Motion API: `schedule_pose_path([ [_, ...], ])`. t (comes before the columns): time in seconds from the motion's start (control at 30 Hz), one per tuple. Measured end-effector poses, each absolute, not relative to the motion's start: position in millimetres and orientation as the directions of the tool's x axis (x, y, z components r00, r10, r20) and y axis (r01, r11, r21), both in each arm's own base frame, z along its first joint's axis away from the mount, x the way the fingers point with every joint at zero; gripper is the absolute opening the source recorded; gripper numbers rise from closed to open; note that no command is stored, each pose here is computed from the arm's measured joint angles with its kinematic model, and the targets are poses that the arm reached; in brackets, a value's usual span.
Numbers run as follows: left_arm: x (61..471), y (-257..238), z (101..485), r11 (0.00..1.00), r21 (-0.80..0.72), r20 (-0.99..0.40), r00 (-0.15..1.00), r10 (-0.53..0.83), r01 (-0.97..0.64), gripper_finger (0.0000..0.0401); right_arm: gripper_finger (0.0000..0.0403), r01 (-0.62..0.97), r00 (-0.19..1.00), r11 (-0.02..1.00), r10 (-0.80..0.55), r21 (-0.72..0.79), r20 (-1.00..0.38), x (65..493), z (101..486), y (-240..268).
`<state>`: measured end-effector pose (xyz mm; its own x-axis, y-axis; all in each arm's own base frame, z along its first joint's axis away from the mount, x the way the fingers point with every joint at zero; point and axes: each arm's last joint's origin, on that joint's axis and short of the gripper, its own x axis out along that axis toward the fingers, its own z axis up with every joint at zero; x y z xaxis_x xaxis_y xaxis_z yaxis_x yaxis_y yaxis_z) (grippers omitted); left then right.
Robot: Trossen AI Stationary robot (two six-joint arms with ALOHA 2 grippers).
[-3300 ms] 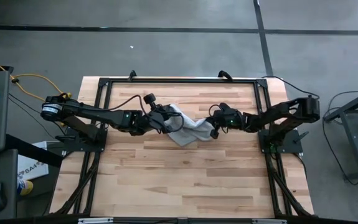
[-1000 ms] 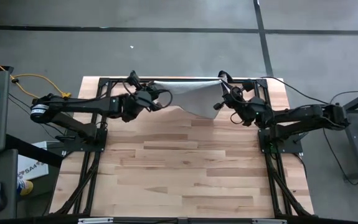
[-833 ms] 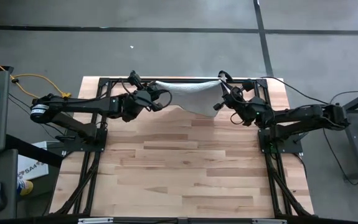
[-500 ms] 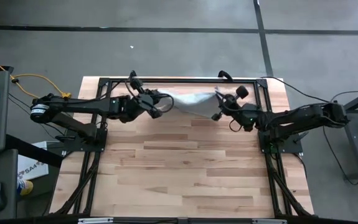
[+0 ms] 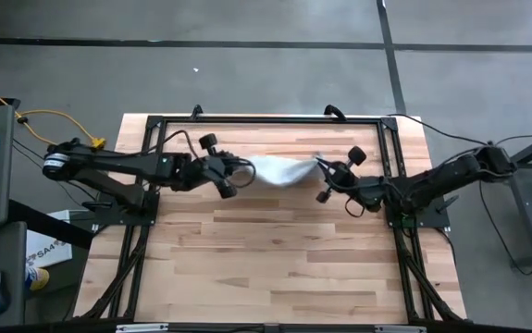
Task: Fold microfiber towels
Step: Fold the gray towel
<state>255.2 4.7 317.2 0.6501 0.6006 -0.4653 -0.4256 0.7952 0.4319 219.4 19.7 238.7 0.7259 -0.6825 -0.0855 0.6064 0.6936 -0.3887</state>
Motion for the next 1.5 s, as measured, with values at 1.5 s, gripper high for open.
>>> schedule_pose_path([
  [1.5,245.1,9.9,315.8,0.857,0.403,-0.556,0.658,0.508,-0.321,0.0000,0.0003,0.530,0.815,0.820,-0.563,-0.214,-0.136,225.4,235.7,-9.0],
])
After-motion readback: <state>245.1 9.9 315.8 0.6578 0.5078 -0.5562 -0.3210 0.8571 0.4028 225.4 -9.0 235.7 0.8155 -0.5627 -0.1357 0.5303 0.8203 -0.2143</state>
